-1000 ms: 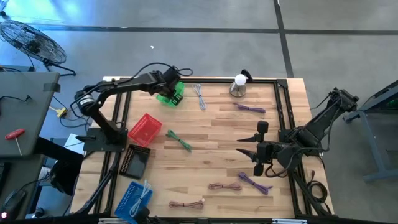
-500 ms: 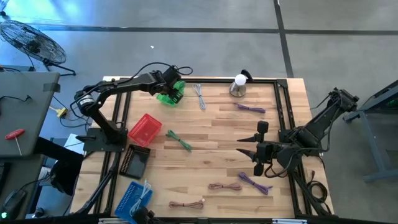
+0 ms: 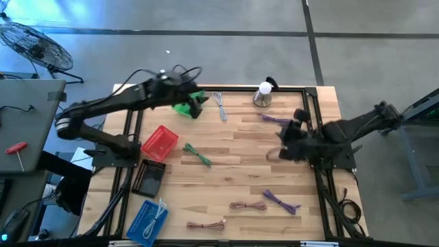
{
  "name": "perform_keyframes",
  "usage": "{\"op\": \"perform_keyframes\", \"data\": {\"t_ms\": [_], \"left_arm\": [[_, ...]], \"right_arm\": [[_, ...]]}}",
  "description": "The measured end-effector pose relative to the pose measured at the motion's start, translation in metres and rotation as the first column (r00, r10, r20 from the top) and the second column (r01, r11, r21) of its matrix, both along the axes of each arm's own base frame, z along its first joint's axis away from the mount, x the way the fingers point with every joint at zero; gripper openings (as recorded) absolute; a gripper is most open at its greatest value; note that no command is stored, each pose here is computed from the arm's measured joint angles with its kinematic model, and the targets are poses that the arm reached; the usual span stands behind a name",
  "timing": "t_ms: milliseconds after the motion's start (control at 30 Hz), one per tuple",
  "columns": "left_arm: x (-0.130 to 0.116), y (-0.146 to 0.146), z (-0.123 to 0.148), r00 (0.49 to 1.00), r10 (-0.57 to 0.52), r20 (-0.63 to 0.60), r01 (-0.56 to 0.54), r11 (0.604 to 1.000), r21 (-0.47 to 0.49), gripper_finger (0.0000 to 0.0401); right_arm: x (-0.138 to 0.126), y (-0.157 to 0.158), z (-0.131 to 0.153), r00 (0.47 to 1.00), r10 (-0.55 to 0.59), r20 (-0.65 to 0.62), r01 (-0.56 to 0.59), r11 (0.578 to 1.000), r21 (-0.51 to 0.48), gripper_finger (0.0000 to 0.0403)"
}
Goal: Pick & Place USB Port
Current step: Put the top purple charger cable into the black bin
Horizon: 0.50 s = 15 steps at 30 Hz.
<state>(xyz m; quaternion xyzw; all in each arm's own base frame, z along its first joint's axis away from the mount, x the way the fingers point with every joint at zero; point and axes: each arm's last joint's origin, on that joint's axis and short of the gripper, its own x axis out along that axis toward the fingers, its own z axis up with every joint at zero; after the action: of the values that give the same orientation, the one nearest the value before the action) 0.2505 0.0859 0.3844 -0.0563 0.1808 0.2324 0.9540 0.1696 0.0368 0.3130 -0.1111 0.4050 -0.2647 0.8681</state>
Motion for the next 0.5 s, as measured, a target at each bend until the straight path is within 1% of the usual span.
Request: {"op": "perform_keyframes", "data": {"t_ms": [100, 200, 367, 500], "left_arm": [[-0.014, -0.023, 0.019, 0.993, -0.074, 0.089, 0.072, 0.997, 0.031, 0.0208], [-0.023, -0.040, 0.028, 0.985, -0.120, 0.128, 0.114, 0.992, 0.048, 0.0208], [-0.023, -0.057, 0.029, 0.981, -0.154, 0.119, 0.146, 0.987, 0.073, 0.0208], [-0.022, -0.066, 0.029, 0.977, -0.182, 0.111, 0.173, 0.981, 0.088, 0.0208]], "right_arm": [[0.001, -0.022, 0.002, 0.999, -0.022, -0.034, 0.025, 0.996, 0.084, 0.0138], [0.004, -0.047, 0.002, 0.997, -0.012, -0.080, 0.023, 0.991, 0.131, 0.0138], [0.010, -0.097, -0.004, 0.992, -0.015, -0.128, 0.045, 0.972, 0.232, 0.0138], [0.011, -0.134, -0.018, 0.983, -0.003, -0.185, 0.066, 0.940, 0.334, 0.0138]]}}
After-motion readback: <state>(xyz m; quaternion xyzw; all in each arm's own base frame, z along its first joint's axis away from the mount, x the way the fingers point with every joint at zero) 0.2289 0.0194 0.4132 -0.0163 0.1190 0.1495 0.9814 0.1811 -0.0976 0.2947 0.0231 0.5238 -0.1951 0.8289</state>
